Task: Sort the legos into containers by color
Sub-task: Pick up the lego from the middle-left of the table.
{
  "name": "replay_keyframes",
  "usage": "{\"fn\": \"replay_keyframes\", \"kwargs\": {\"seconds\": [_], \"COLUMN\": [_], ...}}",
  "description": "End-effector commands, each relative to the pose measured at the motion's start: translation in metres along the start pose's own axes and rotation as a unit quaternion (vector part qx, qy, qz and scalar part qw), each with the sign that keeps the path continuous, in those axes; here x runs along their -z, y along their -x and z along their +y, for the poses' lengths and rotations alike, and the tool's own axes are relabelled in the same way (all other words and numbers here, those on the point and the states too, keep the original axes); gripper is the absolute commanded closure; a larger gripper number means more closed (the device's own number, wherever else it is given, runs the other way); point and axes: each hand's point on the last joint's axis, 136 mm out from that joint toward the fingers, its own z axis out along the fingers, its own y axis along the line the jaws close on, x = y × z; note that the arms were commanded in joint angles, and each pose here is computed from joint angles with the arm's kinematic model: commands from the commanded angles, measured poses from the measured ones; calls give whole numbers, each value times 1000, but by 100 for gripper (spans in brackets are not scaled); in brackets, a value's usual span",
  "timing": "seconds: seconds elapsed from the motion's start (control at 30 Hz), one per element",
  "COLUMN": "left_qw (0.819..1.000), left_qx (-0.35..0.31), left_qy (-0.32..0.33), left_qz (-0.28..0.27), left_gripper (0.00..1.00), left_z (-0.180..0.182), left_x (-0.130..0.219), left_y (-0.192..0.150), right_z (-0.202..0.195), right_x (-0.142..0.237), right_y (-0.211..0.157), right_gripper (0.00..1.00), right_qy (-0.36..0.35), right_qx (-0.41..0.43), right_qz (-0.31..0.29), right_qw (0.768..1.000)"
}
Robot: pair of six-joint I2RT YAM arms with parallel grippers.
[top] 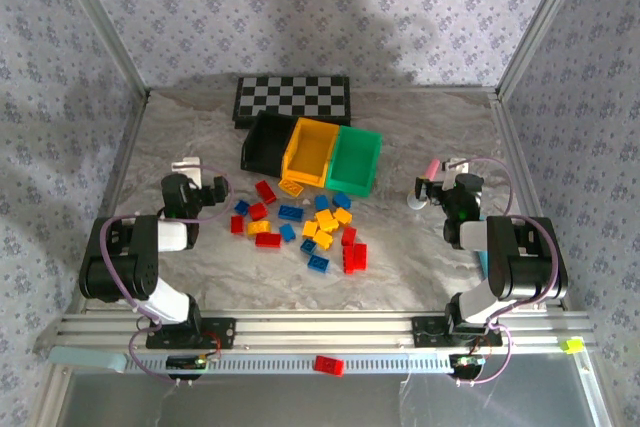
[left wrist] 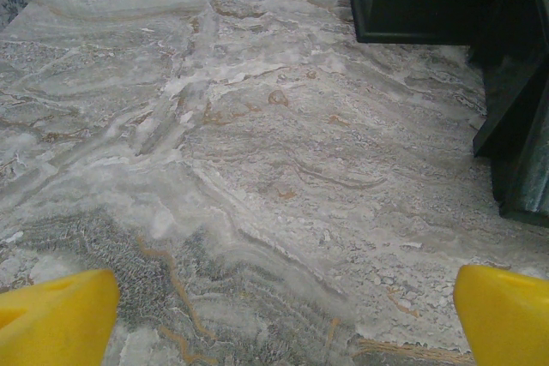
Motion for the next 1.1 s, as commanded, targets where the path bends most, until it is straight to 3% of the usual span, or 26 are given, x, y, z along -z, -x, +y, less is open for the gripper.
{"fn": "replay_keyframes", "kwargs": {"seconds": [0.0,1.07], "left_qw": [1000,1000], "left_qx": [-5,-6], "left_qy": [-9,-9], "left_qz": [-13,-14], "left_gripper": [0,0], "left_z": [-2,-3], "left_x": [-3,-3], "left_y": [11,11], "right_z": [-1,-1], "right_x": [-2,1], "right_y": [12,18], "right_gripper": [0,0], "right_qy": [0,-21], "right_qx": [9,22], "right_qz": [-15,-16], "right_qw": [1000,999]}}
